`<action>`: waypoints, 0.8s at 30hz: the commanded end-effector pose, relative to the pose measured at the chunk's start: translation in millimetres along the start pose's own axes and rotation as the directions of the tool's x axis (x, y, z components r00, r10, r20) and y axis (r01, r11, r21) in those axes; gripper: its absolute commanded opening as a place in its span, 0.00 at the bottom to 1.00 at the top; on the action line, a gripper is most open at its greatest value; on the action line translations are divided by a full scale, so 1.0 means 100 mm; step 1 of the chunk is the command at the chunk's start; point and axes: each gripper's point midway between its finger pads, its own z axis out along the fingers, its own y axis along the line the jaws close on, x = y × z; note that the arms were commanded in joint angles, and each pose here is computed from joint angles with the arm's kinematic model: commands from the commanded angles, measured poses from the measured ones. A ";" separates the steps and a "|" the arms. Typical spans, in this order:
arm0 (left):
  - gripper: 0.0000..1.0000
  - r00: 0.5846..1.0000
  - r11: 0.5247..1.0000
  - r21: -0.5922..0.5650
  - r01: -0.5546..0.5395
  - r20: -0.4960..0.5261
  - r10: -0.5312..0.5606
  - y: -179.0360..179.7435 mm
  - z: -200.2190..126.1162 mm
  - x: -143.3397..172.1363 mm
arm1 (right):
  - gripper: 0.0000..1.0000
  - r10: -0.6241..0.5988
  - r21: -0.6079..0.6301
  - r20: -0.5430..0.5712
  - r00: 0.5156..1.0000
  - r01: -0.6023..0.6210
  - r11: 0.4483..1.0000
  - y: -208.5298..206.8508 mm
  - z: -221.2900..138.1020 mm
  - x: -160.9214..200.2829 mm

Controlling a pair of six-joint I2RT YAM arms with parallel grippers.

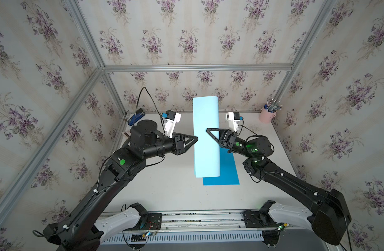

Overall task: Fold the rectangular paper in half along the long edge
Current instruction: Fold the paper.

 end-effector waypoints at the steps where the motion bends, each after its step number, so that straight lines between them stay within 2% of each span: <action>1: 0.42 0.999 0.999 0.026 -0.025 0.032 0.024 -0.08 -0.01 -0.10 | 0.30 -0.006 -0.061 -0.013 1.000 0.005 0.998 0.13 0.01 0.01; 17: 0.40 0.999 0.999 0.035 -0.030 0.034 0.029 -0.10 0.00 -0.11 | 0.30 0.036 -0.120 -0.064 0.997 -0.044 0.992 0.14 0.02 0.10; 24: 0.31 0.999 0.999 0.034 -0.030 0.029 0.029 -0.09 0.00 -0.10 | 0.30 0.054 -0.136 -0.081 0.995 -0.065 0.989 0.12 0.03 0.14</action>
